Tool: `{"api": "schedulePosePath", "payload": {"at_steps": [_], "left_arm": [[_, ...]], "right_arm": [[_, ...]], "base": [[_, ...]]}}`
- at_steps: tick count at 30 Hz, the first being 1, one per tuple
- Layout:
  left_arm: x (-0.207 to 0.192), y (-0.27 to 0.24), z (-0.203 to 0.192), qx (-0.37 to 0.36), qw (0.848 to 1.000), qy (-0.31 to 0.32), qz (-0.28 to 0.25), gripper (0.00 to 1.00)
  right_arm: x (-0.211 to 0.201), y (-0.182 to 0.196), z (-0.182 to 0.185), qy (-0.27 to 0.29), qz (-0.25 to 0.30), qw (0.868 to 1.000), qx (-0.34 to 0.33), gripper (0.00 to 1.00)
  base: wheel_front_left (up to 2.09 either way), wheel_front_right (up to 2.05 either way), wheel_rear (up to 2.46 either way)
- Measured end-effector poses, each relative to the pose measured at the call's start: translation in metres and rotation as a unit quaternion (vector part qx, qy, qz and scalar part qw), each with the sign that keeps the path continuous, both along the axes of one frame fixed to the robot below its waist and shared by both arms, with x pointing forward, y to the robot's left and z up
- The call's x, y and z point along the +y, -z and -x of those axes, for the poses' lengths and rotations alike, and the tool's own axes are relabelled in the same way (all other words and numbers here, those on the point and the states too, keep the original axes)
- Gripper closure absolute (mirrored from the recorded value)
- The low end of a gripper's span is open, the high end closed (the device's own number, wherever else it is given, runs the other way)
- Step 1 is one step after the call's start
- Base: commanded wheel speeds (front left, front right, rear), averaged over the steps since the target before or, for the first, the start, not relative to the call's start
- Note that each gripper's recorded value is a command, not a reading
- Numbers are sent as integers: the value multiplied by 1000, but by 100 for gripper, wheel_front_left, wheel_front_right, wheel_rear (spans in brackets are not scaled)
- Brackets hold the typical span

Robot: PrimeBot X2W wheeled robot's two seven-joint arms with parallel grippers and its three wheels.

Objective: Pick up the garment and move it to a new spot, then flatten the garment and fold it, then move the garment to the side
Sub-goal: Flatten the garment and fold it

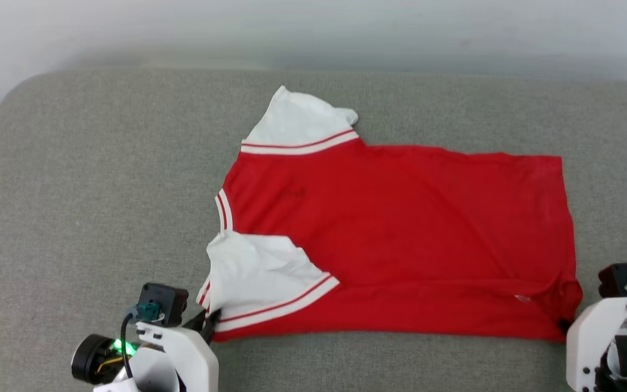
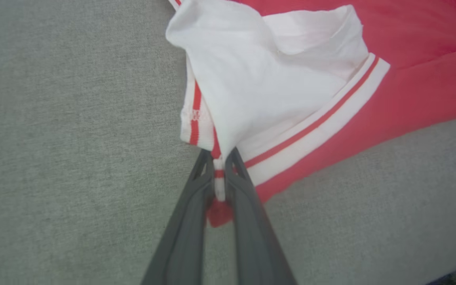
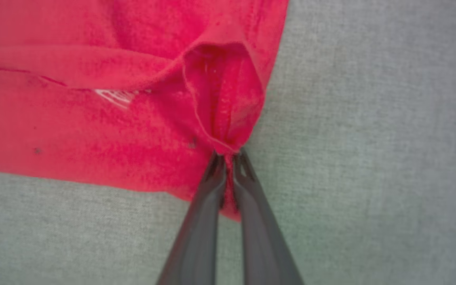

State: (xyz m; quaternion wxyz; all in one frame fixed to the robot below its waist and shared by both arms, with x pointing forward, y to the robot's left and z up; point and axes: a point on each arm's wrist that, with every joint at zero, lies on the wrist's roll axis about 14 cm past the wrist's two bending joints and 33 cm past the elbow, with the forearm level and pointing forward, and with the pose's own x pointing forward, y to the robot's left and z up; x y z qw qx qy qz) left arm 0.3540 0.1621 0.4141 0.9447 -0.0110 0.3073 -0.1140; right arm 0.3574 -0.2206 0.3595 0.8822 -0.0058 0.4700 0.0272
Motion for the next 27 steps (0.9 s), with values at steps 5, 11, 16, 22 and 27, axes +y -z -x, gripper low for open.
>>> {"api": "schedulePosePath", "payload": {"at_steps": [5, 11, 16, 22, 27], "left_arm": [[3, 5, 17, 18, 1000, 2, -7, 100], [4, 12, 46, 44, 999, 10, -14, 100], [1, 17, 70, 58, 998, 14, -10, 100], [-7, 24, 79, 71, 997, 14, 2, 100], [-10, 36, 81, 90, 996, 20, 2, 100]], "right_arm": [[-15, -14, 10, 9, 9, 1000, -13, 100], [-29, -28, 35, 13, 17, 1000, -13, 100], [-34, -28, 61, 21, 12, 1000, 0, 100], [-32, -16, 81, 33, 1, 999, 24, 100], [-30, -7, 84, 38, -4, 999, 31, 100]], "base": [[0, 0, 0], [0, 0, 0], [0, 0, 0], [0, 0, 0], [0, 0, 0]]}}
